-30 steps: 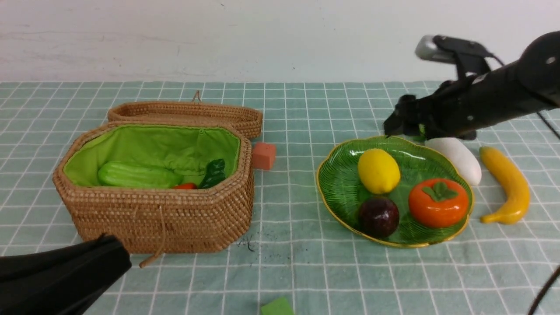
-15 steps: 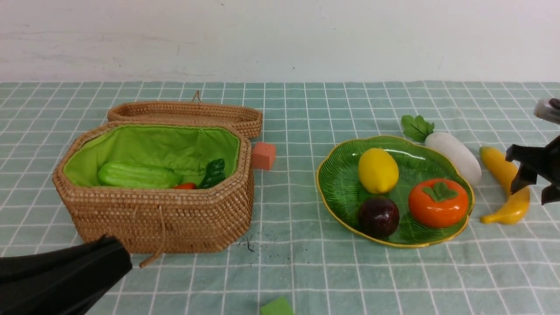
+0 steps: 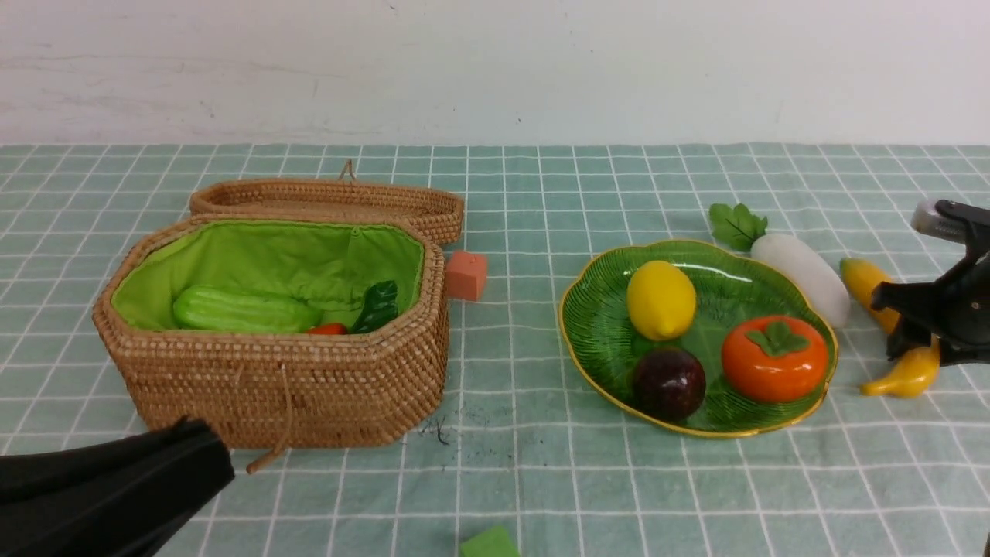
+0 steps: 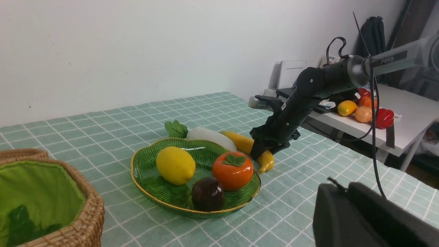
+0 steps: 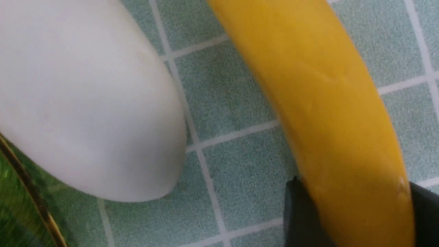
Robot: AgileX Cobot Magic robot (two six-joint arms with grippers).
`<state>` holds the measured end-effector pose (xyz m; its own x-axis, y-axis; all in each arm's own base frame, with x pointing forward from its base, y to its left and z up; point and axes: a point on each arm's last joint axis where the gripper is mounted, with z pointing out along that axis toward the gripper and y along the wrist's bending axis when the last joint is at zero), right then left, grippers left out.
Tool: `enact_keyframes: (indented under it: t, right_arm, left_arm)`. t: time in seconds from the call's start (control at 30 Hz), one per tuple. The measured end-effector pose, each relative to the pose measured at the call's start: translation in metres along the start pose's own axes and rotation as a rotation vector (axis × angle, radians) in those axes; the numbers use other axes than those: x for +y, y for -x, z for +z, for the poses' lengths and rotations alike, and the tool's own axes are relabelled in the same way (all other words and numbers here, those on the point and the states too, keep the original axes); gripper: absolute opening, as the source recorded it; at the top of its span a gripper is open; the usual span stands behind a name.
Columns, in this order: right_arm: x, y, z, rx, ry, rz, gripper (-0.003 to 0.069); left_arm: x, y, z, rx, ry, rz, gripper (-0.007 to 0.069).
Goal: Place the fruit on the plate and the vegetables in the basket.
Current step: Use the right arm to grab a banana and put it into the right plate
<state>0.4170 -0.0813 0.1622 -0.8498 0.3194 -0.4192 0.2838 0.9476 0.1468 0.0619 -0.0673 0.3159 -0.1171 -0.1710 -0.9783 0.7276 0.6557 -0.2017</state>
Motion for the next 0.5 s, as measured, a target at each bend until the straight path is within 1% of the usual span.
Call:
enact_keyframes:
  t: [0.17,0.27,0.3,0.33,0.37,0.4,0.43,0.47,0.5]
  right_arm:
    - [0.002,-0.001,-0.005,0.022,0.002,-0.053,0.0323]
    - [0.008,0.002,-0.036,0.005,0.014,-0.112,0.0323]
    - [0.012,0.005,-0.052,-0.029,0.019,-0.165,0.0323]
    - [0.018,0.009,-0.071,-0.078,0.021,-0.250,0.0323]
    - [0.022,0.010,-0.080,-0.102,0.022,-0.336,0.0323]
    - [0.026,0.011,-0.088,-0.125,0.022,-0.387,0.0323]
    - [0.040,0.012,-0.104,-0.180,0.031,-0.615,0.0323]
    - [0.041,0.011,-0.105,-0.184,0.033,-0.639,0.0323]
    - [0.054,0.009,-0.108,-0.208,0.064,-0.800,0.0323]
  left_arm:
    - [0.000,-0.001,0.000,0.014,0.002,0.000,0.0036]
    - [0.000,-0.002,0.000,0.018,0.002,0.000,0.0036]
    - [0.000,-0.002,0.000,0.019,0.002,0.000,0.0036]
    - [0.000,-0.002,0.000,0.020,0.003,0.001,0.0036]
    - [0.000,-0.002,0.000,0.020,0.003,0.001,0.0036]
    - [0.000,-0.002,0.000,0.020,0.003,0.001,0.0036]
    - [0.000,-0.002,0.000,0.020,0.003,0.001,0.0036]
    - [0.000,-0.002,0.000,0.020,0.003,0.001,0.0036]
    - [0.000,-0.002,0.000,0.020,0.003,0.001,0.0036]
